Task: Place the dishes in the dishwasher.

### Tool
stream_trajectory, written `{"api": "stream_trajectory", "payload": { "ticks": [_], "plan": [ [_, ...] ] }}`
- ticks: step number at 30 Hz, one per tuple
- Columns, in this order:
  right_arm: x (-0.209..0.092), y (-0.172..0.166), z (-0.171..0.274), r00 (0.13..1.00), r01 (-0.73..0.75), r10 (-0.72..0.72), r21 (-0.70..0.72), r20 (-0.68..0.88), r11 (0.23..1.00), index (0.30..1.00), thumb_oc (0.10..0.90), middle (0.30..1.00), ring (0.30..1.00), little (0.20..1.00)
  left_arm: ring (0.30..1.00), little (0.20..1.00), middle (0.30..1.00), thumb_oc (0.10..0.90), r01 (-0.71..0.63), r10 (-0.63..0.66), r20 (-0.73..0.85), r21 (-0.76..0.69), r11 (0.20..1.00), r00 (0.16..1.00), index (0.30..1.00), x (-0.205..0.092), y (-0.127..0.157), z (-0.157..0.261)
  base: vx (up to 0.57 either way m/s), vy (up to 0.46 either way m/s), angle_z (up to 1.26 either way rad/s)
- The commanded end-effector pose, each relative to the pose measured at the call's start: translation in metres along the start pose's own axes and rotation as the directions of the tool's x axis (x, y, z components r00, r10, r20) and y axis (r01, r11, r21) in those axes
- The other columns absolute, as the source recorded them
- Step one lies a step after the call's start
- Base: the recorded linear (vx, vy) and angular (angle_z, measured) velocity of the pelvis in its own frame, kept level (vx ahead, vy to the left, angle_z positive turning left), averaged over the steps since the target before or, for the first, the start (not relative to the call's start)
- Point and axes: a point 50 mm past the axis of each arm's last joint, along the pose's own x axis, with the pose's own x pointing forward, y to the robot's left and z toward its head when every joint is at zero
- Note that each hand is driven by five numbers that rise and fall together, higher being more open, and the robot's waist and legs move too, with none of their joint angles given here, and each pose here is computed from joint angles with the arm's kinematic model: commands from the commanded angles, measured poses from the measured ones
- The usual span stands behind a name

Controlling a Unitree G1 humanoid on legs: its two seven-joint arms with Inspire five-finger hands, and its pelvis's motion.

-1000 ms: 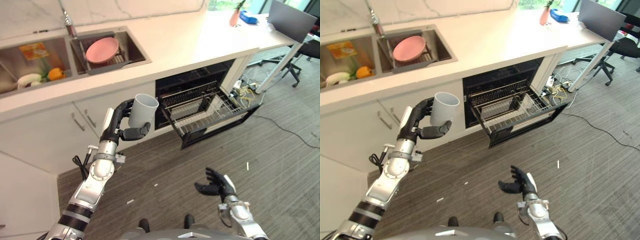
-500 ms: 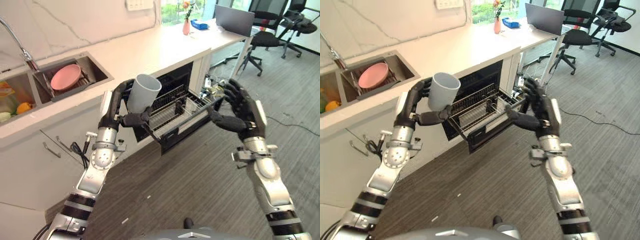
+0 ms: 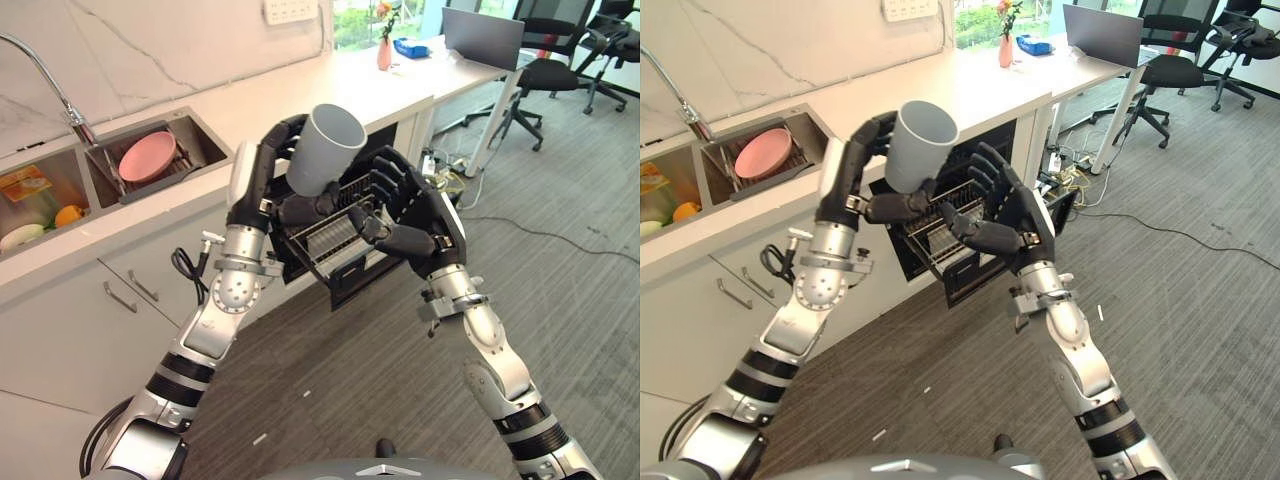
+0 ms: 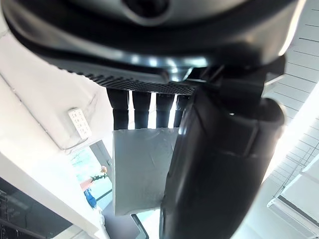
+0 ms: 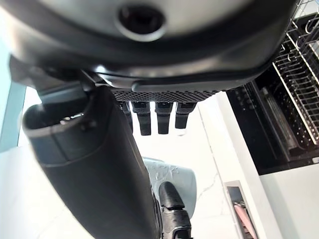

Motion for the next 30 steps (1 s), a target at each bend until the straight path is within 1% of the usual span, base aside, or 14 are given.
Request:
{"api": "stream_trajectory", "payload": {
  "ticks": [1, 4, 8, 9, 13, 17, 18, 20, 21, 23, 25, 27, 28, 30],
  "plan": [
    [0.026, 0.021, 0.065, 0.928, -0.078, 0.056, 0.045, 0.369, 0.996, 0.9, 0.8, 0.9, 0.9, 0.9, 0.3, 0.3, 0.3, 0.4, -0.03, 0.024, 0.289, 0.015, 0.999, 0.957, 0.3, 0.029, 0.004, 0.049, 0.0, 0.0, 0.0],
    [0.028, 0.021, 0.068, 0.921, -0.052, 0.022, 0.069, 0.39, 0.996, 0.9, 0.8, 0.9, 0.9, 0.9, 0.3, 0.3, 0.3, 0.4, 0.003, -0.01, 0.307, 0.022, 1.0, 0.952, 0.3, 0.025, -0.004, 0.052, 0.0, 0.0, 0.0],
    [0.028, 0.022, 0.067, 0.92, -0.049, 0.015, 0.078, 0.391, 0.996, 0.9, 0.8, 0.9, 0.9, 0.9, 0.3, 0.3, 0.3, 0.4, 0.015, -0.023, 0.31, 0.028, 1.0, 0.95, 0.3, 0.023, -0.007, 0.052, 0.0, 0.0, 0.0],
    [0.03, 0.027, 0.065, 0.923, -0.062, 0.008, 0.126, 0.385, 0.99, 0.9, 0.8, 0.9, 0.9, 0.9, 0.3, 0.3, 0.3, 0.4, 0.069, -0.077, 0.321, 0.037, 0.997, 0.944, 0.3, 0.017, -0.017, 0.054, 0.0, 0.0, 0.0],
    [0.031, 0.027, 0.063, 0.925, -0.06, 0.01, 0.12, 0.379, 0.991, 0.9, 0.8, 0.9, 0.9, 0.9, 0.3, 0.3, 0.3, 0.4, 0.091, -0.101, 0.33, 0.044, 0.995, 0.939, 0.3, 0.015, -0.021, 0.055, 0.0, 0.0, 0.08],
    [0.033, 0.031, 0.054, 0.943, -0.078, 0.039, 0.105, 0.329, 0.991, 0.9, 0.8, 0.9, 0.9, 0.9, 0.3, 0.3, 0.3, 0.4, 0.112, -0.13, 0.36, 0.071, 0.991, 0.924, 0.3, 0.012, -0.024, 0.06, -0.01, 0.0, 0.08],
    [0.033, 0.033, 0.047, 0.955, -0.094, 0.059, 0.107, 0.29, 0.99, 0.9, 0.8, 0.9, 0.9, 0.9, 0.3, 0.3, 0.3, 0.4, 0.105, -0.127, 0.369, 0.078, 0.991, 0.921, 0.3, 0.011, -0.024, 0.061, 0.0, 0.0, 0.0],
    [0.032, 0.034, 0.045, 0.959, -0.103, 0.065, 0.126, 0.276, 0.987, 0.9, 0.8, 0.9, 0.9, 0.9, 0.3, 0.3, 0.3, 0.4, 0.114, -0.13, 0.363, 0.065, 0.991, 0.923, 0.3, 0.01, -0.025, 0.061, -0.01, -0.009, 0.06],
    [0.031, 0.033, 0.041, 0.967, -0.117, 0.085, 0.124, 0.241, 0.985, 0.9, 0.8, 0.9, 0.9, 0.9, 0.3, 0.3, 0.3, 0.4, 0.111, -0.144, 0.359, 0.111, 0.988, 0.922, 0.3, 0.01, -0.024, 0.058, -0.01, -0.008, 0.07],
    [0.031, 0.033, 0.041, 0.967, -0.117, 0.085, 0.124, 0.241, 0.985, 0.9, 0.8, 0.9, 0.9, 0.9, 0.3, 0.3, 0.3, 0.4, 0.111, -0.144, 0.359, 0.111, 0.988, 0.922, 0.3, 0.01, -0.024, 0.058, -0.01, -0.002, 0.03],
    [0.032, 0.036, 0.031, 0.977, -0.158, 0.117, 0.238, 0.177, 0.958, 0.9, 0.8, 0.9, 0.9, 0.9, 0.3, 0.3, 0.3, 0.4, 0.126, -0.171, 0.373, 0.142, 0.982, 0.912, 0.3, 0.009, -0.026, 0.059, -0.02, -0.009, 0.15],
    [0.033, 0.035, 0.03, 0.979, -0.159, 0.119, 0.26, 0.164, 0.952, 0.9, 0.8, 0.9, 0.9, 0.9, 0.3, 0.3, 0.3, 0.4, 0.13, -0.178, 0.378, 0.151, 0.98, 0.908, 0.3, 0.009, -0.027, 0.06, -0.01, -0.006, 0.12],
    [0.033, 0.037, 0.027, 0.981, -0.173, 0.132, 0.326, 0.145, 0.929, 0.9, 0.8, 0.9, 0.9, 0.9, 0.3, 0.3, 0.3, 0.4, 0.144, -0.188, 0.374, 0.144, 0.979, 0.908, 0.3, 0.007, -0.028, 0.06, -0.03, -0.009, 0.1],
    [0.033, 0.037, 0.03, 0.978, -0.193, 0.151, 0.335, 0.147, 0.922, 0.9, 0.8, 0.9, 0.9, 0.9, 0.3, 0.3, 0.3, 0.4, 0.151, -0.208, 0.385, 0.174, 0.973, 0.899, 0.3, 0.007, -0.027, 0.061, -0.01, -0.005, 0.02]
  ]
}}
